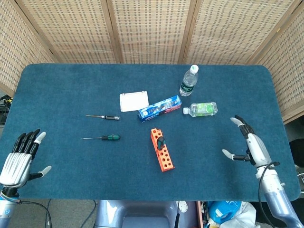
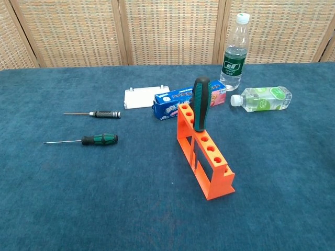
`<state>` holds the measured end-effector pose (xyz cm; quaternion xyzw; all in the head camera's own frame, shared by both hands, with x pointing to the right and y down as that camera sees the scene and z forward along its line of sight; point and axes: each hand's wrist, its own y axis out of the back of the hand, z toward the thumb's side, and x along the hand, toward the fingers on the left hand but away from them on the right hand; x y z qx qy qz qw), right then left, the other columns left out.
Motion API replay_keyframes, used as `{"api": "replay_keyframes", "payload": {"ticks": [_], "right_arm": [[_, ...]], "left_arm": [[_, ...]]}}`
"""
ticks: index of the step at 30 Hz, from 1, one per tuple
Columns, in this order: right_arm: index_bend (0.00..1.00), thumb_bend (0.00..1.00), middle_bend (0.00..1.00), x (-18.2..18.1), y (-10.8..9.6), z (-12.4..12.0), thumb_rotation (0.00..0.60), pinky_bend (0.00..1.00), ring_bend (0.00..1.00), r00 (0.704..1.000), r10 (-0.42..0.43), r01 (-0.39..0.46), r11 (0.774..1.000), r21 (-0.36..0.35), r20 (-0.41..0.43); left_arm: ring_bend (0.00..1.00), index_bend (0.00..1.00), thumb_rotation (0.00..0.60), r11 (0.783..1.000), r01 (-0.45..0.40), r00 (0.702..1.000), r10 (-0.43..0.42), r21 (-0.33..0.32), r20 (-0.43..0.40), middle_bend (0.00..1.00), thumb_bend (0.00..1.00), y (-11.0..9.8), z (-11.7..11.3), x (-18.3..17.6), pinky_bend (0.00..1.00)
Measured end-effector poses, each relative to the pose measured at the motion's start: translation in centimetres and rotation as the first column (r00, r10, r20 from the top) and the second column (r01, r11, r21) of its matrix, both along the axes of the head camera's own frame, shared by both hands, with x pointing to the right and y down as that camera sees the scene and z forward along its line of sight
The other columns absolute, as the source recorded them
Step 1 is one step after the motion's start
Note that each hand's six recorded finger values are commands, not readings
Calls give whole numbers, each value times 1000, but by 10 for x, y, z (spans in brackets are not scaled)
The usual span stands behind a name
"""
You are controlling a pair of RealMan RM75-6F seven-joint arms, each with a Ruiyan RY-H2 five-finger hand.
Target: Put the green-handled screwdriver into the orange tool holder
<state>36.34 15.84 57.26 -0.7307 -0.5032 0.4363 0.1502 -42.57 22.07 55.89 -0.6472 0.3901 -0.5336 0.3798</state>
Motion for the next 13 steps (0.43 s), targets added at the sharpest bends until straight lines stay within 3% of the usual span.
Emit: {"api": "replay_keyframes", "payload": {"ticks": [3, 6, 10, 13], "right_arm": [[20, 187, 0, 16, 12, -4, 600, 0, 0, 991, -26, 34, 998, 57, -132], [20, 187, 0, 26, 26, -8, 600, 0, 0, 961, -54, 84, 991, 101, -272], [19, 188, 0, 33, 51, -13, 600, 0, 0, 891, -84, 162, 977, 141, -446], [19, 187, 0, 30, 69, -15, 600, 0, 0, 848, -109, 215, 965, 149, -518]], "left_arm": [[0, 0, 600, 1000, 2, 1000, -2, -6, 5, 0, 0, 0, 1, -1, 0], [0, 0, 600, 1000, 5, 1000, -5, -14, 14, 0, 0, 1, 2, -2, 0], [0, 0, 600, 1000, 12, 1000, -12, -15, 20, 0, 0, 0, 2, -4, 0], [0, 0, 600, 1000, 20, 999, -20, -17, 26, 0, 0, 0, 2, -7, 0]]}}
